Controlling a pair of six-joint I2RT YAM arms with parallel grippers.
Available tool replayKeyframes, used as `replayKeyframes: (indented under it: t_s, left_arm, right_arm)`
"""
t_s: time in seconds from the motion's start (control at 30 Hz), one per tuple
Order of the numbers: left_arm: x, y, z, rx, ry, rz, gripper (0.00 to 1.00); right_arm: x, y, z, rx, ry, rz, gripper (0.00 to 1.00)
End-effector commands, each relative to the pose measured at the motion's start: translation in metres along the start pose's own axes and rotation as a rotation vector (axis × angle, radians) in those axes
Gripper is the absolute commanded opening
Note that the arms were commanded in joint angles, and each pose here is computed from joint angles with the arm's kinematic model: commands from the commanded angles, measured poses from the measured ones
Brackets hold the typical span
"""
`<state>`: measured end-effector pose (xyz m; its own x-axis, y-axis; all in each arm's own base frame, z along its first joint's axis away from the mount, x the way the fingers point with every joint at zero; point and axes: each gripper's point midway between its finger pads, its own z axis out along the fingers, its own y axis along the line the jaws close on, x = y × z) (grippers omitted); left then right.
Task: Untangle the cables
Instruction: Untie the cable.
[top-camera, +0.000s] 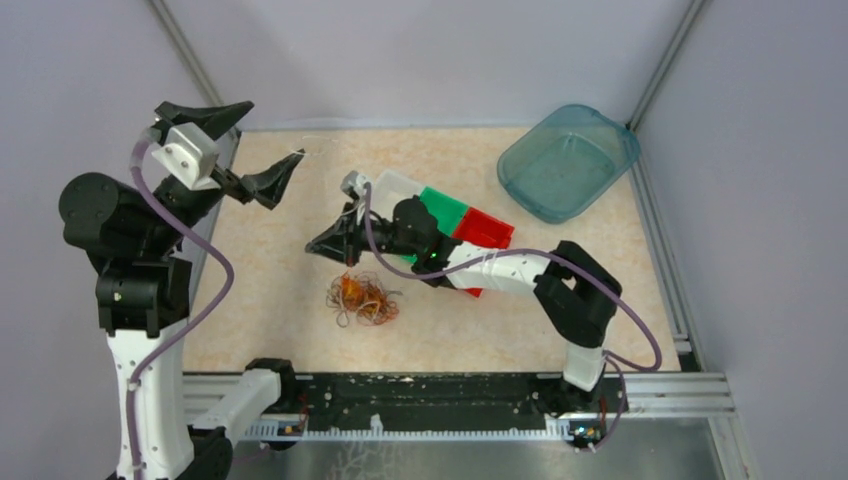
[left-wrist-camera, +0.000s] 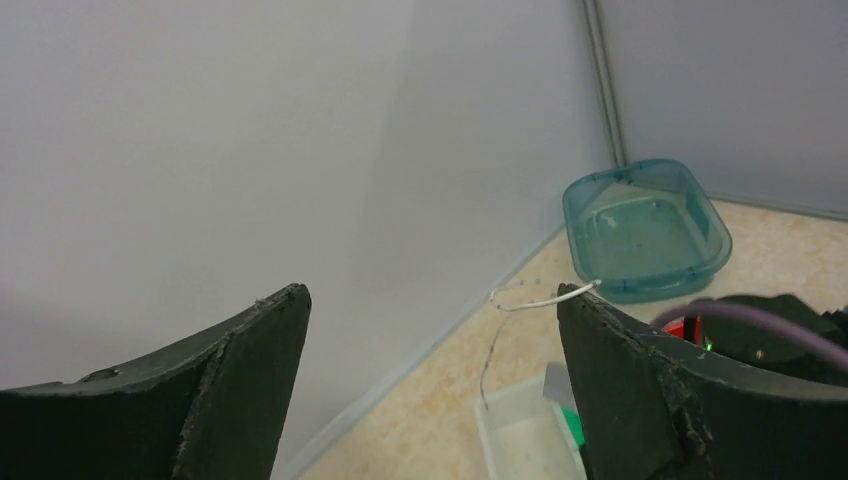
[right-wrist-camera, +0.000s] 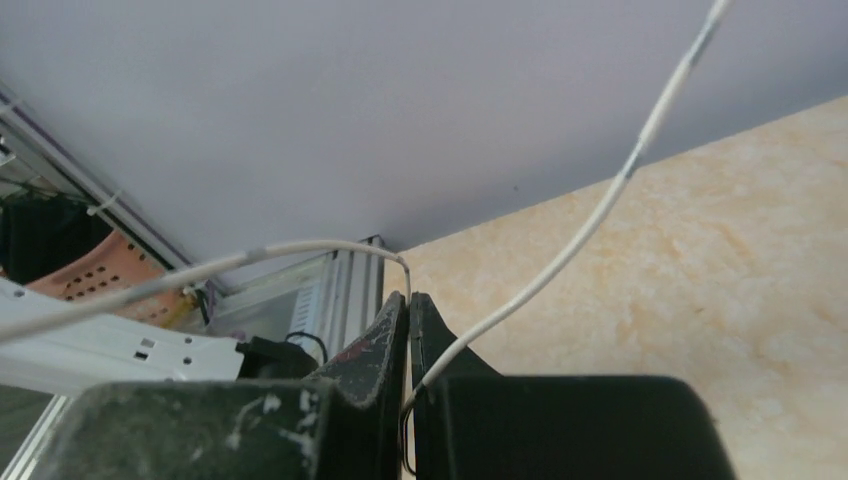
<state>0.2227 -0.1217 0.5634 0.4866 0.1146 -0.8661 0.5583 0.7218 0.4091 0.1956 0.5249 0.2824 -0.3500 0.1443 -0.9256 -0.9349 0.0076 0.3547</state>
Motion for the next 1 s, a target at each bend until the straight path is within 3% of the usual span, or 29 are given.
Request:
replayKeyframes:
  t_s: [0.0,0.23,0.3,0.47,0.53,0.63,0.7,0.73,0.83,0.97]
  left_arm:
    - [0.039,0.003,-0.01,-0.07,0.126,-0.067,0.99]
    - [0.078,-0.035,-0.02,0.015,0.227,-0.3,0.99]
    - [0.074,-0.04,-0.021,0.026,0.214,-0.352,1.0]
    - [0.061,-0.074,-0.022,0.249,0.25,-0.451,1.0]
    - [0.046,-0.038,-0.013,0.101,0.233,-0.34,1.0]
    - [0.01,0.045,-0.014,-0.297,0.124,-0.135,1.0]
    - [-0.007,0.09,-0.026,-0.533,0.07,-0.067,0.99]
    - [-0.009,0.098,-0.028,-0.573,0.073,-0.064,0.99]
    - [0.018,0.061,-0.019,-0.378,0.177,-0.126,0.99]
    - [0.098,-0.011,-0.022,-0.155,0.344,-0.426,0.99]
  right_arm:
    - [-0.081,0.015,-0.027,-0.031,-0.189,-0.036,0.0]
    - [-0.086,0.028,-0.05,-0.043,-0.172,-0.064,0.0]
    - [-0.082,0.026,-0.056,-0.03,-0.168,-0.063,0.0]
    - [-0.076,0.021,-0.073,-0.039,-0.178,-0.007,0.0]
    - [-0.07,0.016,-0.081,-0.033,-0.168,0.022,0.0]
    - [-0.049,0.007,-0.09,0.003,-0.121,0.038,0.0]
    - [-0.033,0.0,-0.091,0.026,-0.08,0.071,0.0]
    - [-0.027,-0.003,-0.091,0.039,-0.061,0.09,0.0]
    - [-0.031,-0.005,-0.091,0.029,-0.076,0.128,0.0]
    - [-0.044,-0.002,-0.086,-0.019,-0.069,0.163,0.0]
